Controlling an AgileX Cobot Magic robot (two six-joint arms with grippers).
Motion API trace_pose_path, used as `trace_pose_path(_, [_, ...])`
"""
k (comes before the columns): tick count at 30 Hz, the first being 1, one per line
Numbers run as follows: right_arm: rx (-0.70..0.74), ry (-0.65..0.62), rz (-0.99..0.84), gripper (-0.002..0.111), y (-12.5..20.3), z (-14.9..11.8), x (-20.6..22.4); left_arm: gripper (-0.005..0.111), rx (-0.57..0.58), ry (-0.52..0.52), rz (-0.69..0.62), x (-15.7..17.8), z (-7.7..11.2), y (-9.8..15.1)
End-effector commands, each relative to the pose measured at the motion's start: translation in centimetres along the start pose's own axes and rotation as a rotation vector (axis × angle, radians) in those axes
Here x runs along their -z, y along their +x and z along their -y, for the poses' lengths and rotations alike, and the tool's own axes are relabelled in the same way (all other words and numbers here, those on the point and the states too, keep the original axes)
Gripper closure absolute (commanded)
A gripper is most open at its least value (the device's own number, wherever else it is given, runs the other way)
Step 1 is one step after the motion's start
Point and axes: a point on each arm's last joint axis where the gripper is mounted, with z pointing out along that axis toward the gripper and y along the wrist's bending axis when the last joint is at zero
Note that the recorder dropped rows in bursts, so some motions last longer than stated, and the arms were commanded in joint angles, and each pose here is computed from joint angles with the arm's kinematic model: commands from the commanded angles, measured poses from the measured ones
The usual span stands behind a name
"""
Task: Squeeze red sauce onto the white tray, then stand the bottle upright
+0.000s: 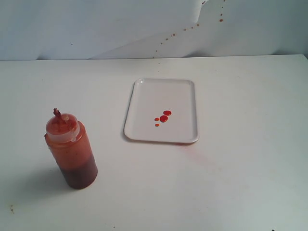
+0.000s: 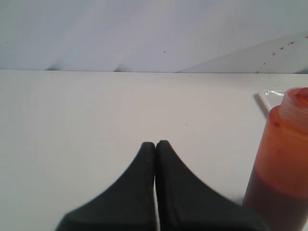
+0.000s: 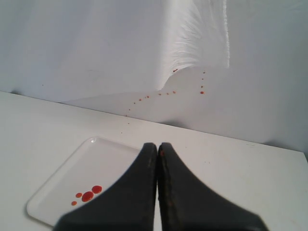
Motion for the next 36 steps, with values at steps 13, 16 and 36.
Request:
trace_pose_path(13, [0.001, 0.001, 0.003, 0.108, -0.1, 0.0, 0.0, 0.106, -0.09, 0.003, 0.004, 0.0, 0.0, 0.1])
trace_pose_path(16, [0.002, -0.005, 0.003, 0.108, -0.1, -0.1, 0.0, 0.106, -0.086, 0.003, 0.004, 0.0, 0.0, 0.1])
trace_pose_path(36, [-0.056, 0.037, 0.088, 0.108, -0.6, 2.1, 2.3, 0.106, -0.086, 0.003, 0.006, 0.0, 0.0, 0.1])
